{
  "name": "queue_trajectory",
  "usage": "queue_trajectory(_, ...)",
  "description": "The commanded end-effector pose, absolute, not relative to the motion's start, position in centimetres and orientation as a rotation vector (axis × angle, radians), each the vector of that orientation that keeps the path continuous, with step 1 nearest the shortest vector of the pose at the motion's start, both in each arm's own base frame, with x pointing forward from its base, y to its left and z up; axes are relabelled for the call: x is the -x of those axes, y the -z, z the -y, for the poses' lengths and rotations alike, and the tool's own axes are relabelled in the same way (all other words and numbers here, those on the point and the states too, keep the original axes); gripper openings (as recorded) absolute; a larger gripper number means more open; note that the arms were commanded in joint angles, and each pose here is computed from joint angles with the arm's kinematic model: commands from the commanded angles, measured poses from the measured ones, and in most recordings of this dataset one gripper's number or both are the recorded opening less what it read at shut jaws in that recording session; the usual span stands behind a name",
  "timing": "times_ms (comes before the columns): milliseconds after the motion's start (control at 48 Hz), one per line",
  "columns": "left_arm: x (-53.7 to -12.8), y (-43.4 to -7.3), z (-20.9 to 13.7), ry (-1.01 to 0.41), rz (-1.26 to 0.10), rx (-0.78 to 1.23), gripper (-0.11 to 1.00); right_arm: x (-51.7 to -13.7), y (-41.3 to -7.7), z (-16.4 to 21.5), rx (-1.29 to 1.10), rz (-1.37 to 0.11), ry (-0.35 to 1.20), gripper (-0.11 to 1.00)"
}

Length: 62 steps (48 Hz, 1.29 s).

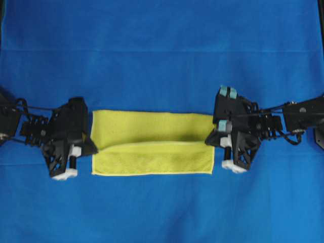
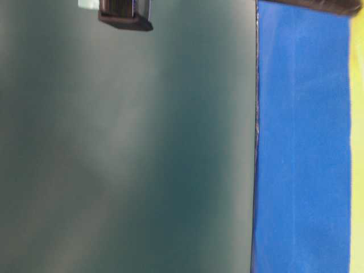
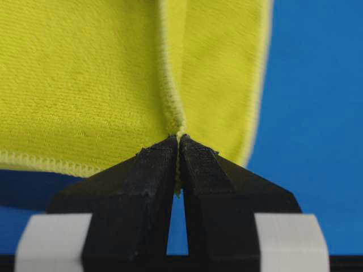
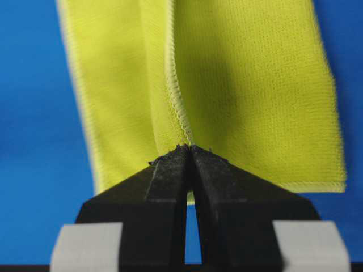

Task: Fold the yellow towel.
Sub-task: 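Lift the top corners and fold them down toward the bottom edge, then open both grippers to release the folded edge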

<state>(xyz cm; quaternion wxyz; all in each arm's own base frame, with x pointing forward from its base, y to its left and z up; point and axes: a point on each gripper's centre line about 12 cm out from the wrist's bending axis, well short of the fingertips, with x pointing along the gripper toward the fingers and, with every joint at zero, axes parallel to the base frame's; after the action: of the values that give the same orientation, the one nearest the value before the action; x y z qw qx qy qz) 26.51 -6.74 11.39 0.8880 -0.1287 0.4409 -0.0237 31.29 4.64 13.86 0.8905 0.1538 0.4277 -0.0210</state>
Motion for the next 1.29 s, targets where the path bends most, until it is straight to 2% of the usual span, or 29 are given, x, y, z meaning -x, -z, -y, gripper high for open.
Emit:
queue_trajectory(0,-26.8,-11.9,7.9,0.083,-0.902,0.269,0.03,-31.6,-14.3,-5.4,-0.329,-0.877,0.027,0.02)
queue_trajectory(459,-26.6,-11.4,9.3,0.126,-0.906,0.253,0.04,-31.3,-13.4,-6.4,-0.363,-0.908,0.029,0.02)
queue_trajectory(542,-26.7,-11.5,9.4,0.127,-0.903,0.254,0.14,-31.3,-13.4,-6.5,-0.363,-0.907,0.026,0.02)
queue_trajectory(646,-26.8,-11.6,9.5,0.132,-0.898,0.255,0.41,-31.2,-13.4,-6.7,-0.362,-0.91,0.022,0.03)
queue_trajectory(709,-26.9,-11.8,9.8,0.14,-0.893,0.253,0.53,-31.3,-13.5,-6.8,-0.361,-0.909,0.02,0.04)
queue_trajectory(730,-26.9,-11.8,9.8,0.141,-0.892,0.253,0.56,-31.3,-13.5,-6.8,-0.361,-0.909,0.02,0.06)
queue_trajectory(771,-27.1,-12.1,10.1,0.15,-0.884,0.253,0.6,-31.3,-13.5,-6.9,-0.36,-0.908,0.017,0.17)
queue_trajectory(897,-27.3,-12.8,11.2,0.188,-0.867,0.244,0.58,-31.1,-13.6,-7.5,-0.342,-0.908,-0.007,0.55)
queue_trajectory(959,-27.1,-13.2,11.9,0.212,-0.86,0.237,0.57,-31.0,-13.9,-7.9,-0.341,-0.902,-0.02,0.66)
queue_trajectory(1084,-26.8,-13.8,12.4,0.237,-0.848,0.23,0.57,-30.7,-14.8,-8.2,-0.341,-0.877,-0.037,0.58)
queue_trajectory(1272,-26.7,-14.8,10.6,0.191,-0.833,0.243,0.57,-30.4,-16.0,-6.3,-0.321,-0.844,-0.009,0.6)
